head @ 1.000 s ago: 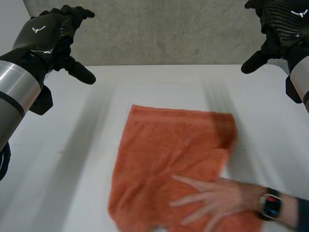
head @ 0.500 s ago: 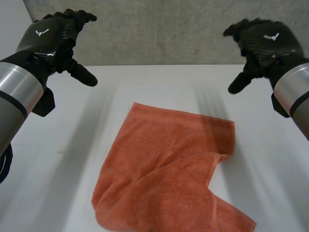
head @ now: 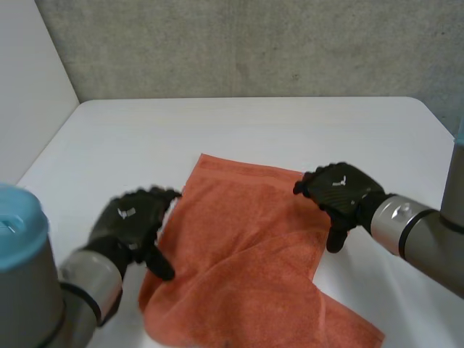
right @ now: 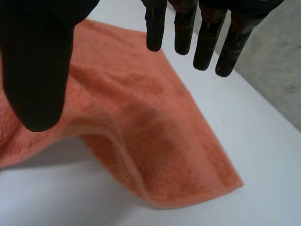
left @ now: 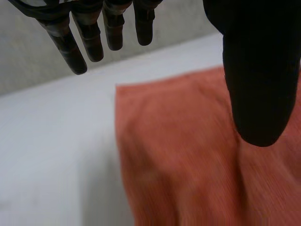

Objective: Fold the laundry

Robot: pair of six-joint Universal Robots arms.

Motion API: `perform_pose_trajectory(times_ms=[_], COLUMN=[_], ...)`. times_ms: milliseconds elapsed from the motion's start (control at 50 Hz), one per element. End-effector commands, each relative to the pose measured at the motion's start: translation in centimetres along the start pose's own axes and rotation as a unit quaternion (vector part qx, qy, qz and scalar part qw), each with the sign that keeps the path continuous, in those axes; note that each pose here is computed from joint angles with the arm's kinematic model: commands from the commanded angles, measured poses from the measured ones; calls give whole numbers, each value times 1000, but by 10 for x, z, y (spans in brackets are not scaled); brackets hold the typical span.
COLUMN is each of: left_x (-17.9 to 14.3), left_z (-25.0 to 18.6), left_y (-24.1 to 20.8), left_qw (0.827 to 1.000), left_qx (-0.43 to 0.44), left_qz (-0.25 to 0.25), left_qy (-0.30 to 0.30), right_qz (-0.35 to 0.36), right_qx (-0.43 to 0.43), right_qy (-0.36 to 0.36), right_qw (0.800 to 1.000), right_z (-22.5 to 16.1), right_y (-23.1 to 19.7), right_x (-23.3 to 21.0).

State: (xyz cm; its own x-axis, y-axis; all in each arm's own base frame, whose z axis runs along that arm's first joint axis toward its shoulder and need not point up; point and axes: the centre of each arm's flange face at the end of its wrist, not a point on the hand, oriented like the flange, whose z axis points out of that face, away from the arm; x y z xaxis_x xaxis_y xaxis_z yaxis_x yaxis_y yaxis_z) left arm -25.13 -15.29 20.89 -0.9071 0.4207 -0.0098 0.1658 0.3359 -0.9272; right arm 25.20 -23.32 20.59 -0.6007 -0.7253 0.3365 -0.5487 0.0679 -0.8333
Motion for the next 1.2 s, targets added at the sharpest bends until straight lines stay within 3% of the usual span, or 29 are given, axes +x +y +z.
perform_pose_trajectory(times_ms=[20, 140, 420, 540, 640, 760, 840, 940, 1140, 1200], left_x=[23, 27, 27, 25, -9, -29, -36, -37, -28, -26], left_z=[-4, 0, 11, 13, 44, 93, 132, 172, 160, 127], left_y=[50, 69, 59, 30, -14, -51, -71, -74, -41, -28], left_qw=[995, 992, 997, 999, 994, 979, 964, 956, 965, 969], left_qx=[-78, -107, -53, -4, 57, 125, 164, 188, 141, 117], left_qz=[37, 53, 48, 44, 79, 153, 201, 219, 220, 217], left_qy=[39, 30, 19, 16, -40, -47, -50, -52, -31, -25], right_qz=[-1, 2, 10, 10, 31, 93, 125, 154, 160, 161], right_qx=[28, 16, 19, 23, 33, 67, 107, 109, 54, 45], right_qy=[-2, -5, 5, 10, 7, 6, 0, 12, 67, 68], right_qw=[1000, 1000, 1000, 1000, 999, 993, 986, 982, 983, 984], right_z=[19, 32, 39, 10, -11, -9, -1, 28, 69, 72], right_y=[28, 48, 51, 24, 3, -10, -27, -28, -5, 0], right_x=[-1, -8, -2, 3, 4, 2, 0, -8, -16, -18])
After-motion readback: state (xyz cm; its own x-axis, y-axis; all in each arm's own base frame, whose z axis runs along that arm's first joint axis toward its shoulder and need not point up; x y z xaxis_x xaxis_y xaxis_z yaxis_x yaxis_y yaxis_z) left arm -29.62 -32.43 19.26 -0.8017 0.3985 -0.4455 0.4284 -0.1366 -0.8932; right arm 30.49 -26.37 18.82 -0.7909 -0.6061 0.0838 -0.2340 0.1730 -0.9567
